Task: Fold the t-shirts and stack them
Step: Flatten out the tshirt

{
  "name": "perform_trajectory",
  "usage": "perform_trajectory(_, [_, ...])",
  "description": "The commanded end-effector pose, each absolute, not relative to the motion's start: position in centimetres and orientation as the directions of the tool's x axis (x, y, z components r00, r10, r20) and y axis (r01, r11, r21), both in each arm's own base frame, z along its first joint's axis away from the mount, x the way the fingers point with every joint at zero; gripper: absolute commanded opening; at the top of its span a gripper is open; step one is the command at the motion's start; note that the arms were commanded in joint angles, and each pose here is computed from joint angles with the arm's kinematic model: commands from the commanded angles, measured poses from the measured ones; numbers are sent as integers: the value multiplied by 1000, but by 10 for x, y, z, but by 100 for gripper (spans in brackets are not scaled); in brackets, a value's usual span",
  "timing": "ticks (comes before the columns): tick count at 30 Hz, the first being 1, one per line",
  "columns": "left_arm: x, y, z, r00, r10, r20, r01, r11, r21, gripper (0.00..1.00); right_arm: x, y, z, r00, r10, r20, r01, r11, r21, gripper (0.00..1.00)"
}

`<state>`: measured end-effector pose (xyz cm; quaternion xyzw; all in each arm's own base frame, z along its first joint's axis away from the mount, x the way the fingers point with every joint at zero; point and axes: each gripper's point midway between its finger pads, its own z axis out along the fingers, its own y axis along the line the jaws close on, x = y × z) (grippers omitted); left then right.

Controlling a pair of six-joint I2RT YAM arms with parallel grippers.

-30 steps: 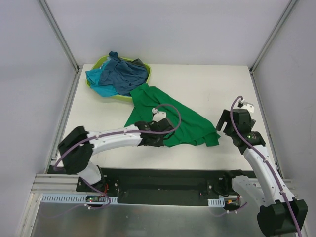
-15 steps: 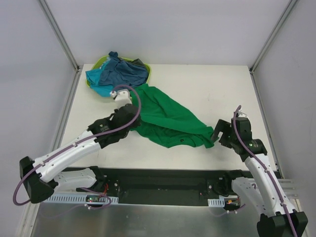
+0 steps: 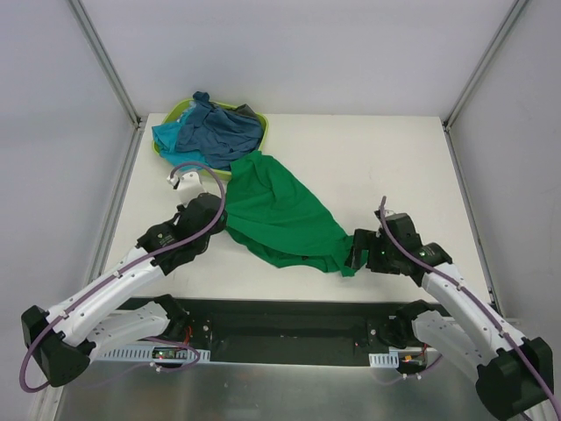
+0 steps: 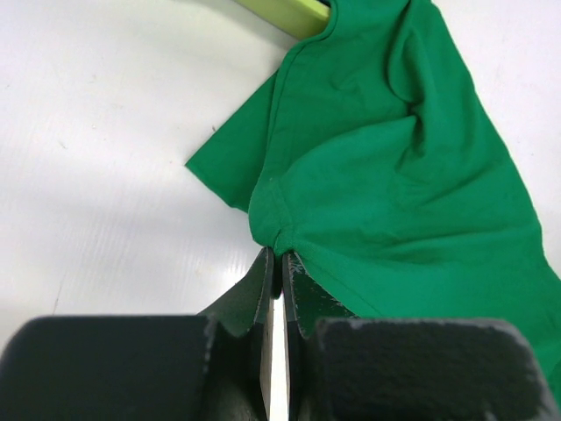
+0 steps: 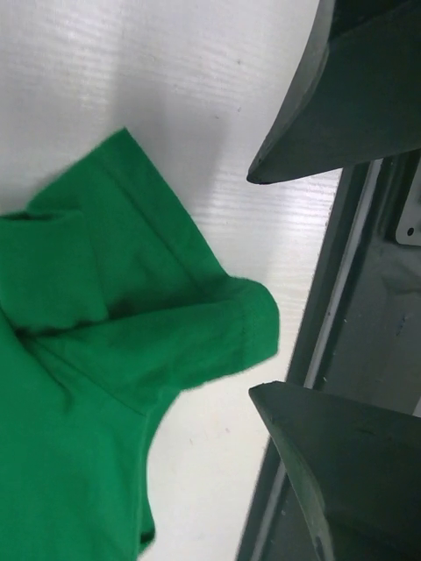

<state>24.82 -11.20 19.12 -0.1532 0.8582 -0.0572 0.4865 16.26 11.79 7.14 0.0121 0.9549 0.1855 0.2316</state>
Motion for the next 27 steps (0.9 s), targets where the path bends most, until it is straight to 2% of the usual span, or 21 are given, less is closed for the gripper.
perform_trajectory(1, [247,-102,188,-468,-322,-823,-240,943,-233,0,183,98,68,-856,184,-484,63,965,255,97])
perform_trajectory(8, [244,-101,183,-480,-320,-817,-237,944,-231,0,204,71,68,-807,234,-542,197,972,126,96])
perform_trajectory(17, [244,-100,178,-490,-306,-817,-240,948,-211,0,229,82,51,-854,193,-482,184,981,67,99])
perform_trajectory(21, [243,-100,178,-491,-301,-818,-234,950,-209,0,235,85,39,-878,185,-442,185,982,45,90])
perform_trajectory(24, [243,-99,177,-492,-299,-818,-236,950,-205,0,234,92,26,-899,180,-399,175,983,50,75])
perform_trajectory(27, [243,-99,178,-490,-298,-819,-235,950,-206,0,231,97,15,-915,186,-358,175,983,64,67])
